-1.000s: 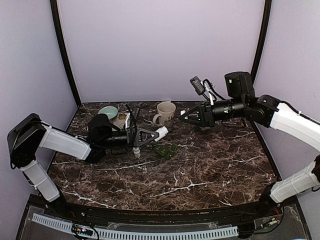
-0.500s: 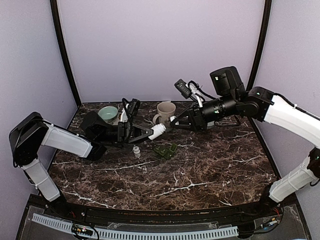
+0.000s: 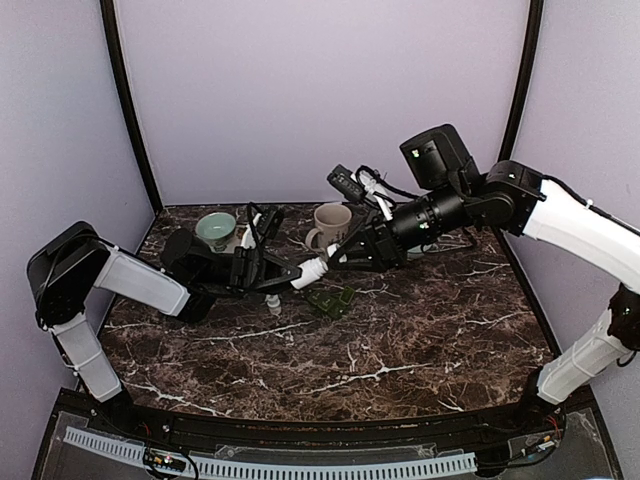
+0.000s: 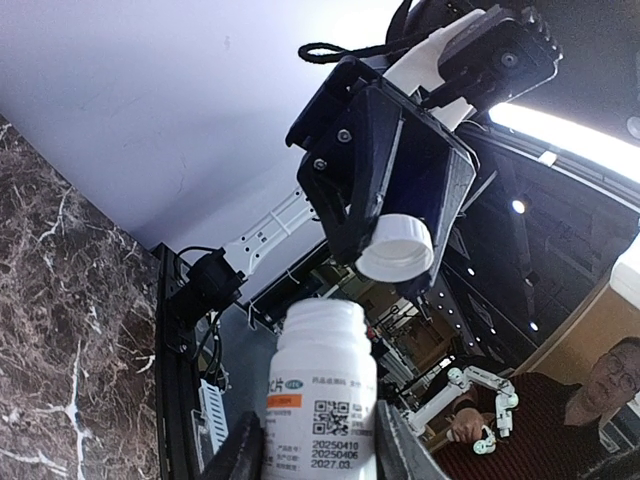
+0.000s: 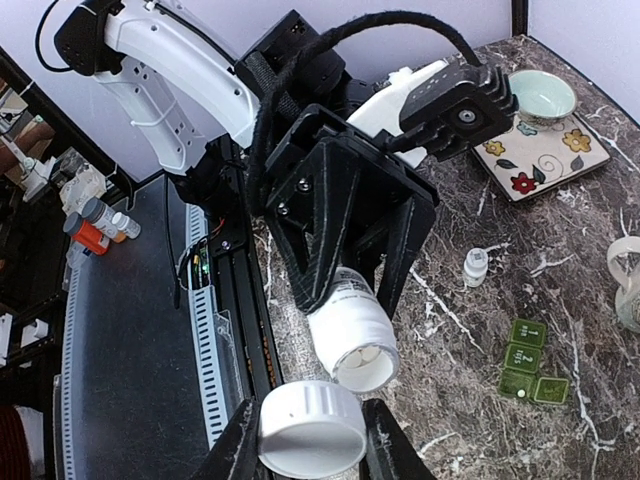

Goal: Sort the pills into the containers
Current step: Close the lid of the pill bottle on the pill bottle.

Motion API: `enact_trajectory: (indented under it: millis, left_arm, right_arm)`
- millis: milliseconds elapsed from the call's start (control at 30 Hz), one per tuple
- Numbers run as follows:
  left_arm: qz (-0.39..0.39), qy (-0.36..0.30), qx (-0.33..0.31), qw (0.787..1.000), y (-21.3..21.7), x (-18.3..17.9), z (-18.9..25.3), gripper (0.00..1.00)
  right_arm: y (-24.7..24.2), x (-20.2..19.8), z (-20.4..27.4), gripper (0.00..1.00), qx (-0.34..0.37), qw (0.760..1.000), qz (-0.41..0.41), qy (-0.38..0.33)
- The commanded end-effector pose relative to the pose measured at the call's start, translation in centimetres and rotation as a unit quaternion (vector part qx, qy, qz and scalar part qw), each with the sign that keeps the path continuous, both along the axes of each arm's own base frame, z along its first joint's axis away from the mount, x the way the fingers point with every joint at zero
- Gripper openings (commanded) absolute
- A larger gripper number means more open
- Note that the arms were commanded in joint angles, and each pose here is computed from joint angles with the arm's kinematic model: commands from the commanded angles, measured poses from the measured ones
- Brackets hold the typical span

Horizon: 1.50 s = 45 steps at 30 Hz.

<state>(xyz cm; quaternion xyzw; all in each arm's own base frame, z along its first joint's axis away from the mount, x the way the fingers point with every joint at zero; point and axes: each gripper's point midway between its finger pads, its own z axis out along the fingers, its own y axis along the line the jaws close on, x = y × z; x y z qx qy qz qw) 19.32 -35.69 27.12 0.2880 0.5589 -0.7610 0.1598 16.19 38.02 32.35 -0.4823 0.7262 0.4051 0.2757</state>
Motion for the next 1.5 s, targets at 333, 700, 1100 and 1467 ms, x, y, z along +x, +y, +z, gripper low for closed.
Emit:
enact_trajectory:
  millis: [333,700,1100,1467]
  left_arm:
    - [-0.039,-0.04,-0.025,0.998,0.8,-1.4,2.0,0.11]
    - [-0.051,-0.043,-0.024,0.997,0.8,-1.6,2.5,0.11]
    - [-0.054,-0.046,-0.026,0.997,0.8,-1.7,3.0,0.11]
    - [-0.057,-0.047,-0.027,0.997,0.9,-1.9,3.3,0.11]
  right_arm:
    - [0.9,-1.0,-0.4,0.16,-0.013,1.0,0.021,0.003]
    - [1.2,-0.9,-1.3,0.17,-0.013,1.0,0.021,0.007]
    - [1.6,-0.6,-1.6,0.17,-0.006,1.0,0.018,0.01]
    - [1.7,-0.2,-1.7,0.17,-0.002,1.0,0.014,0.01]
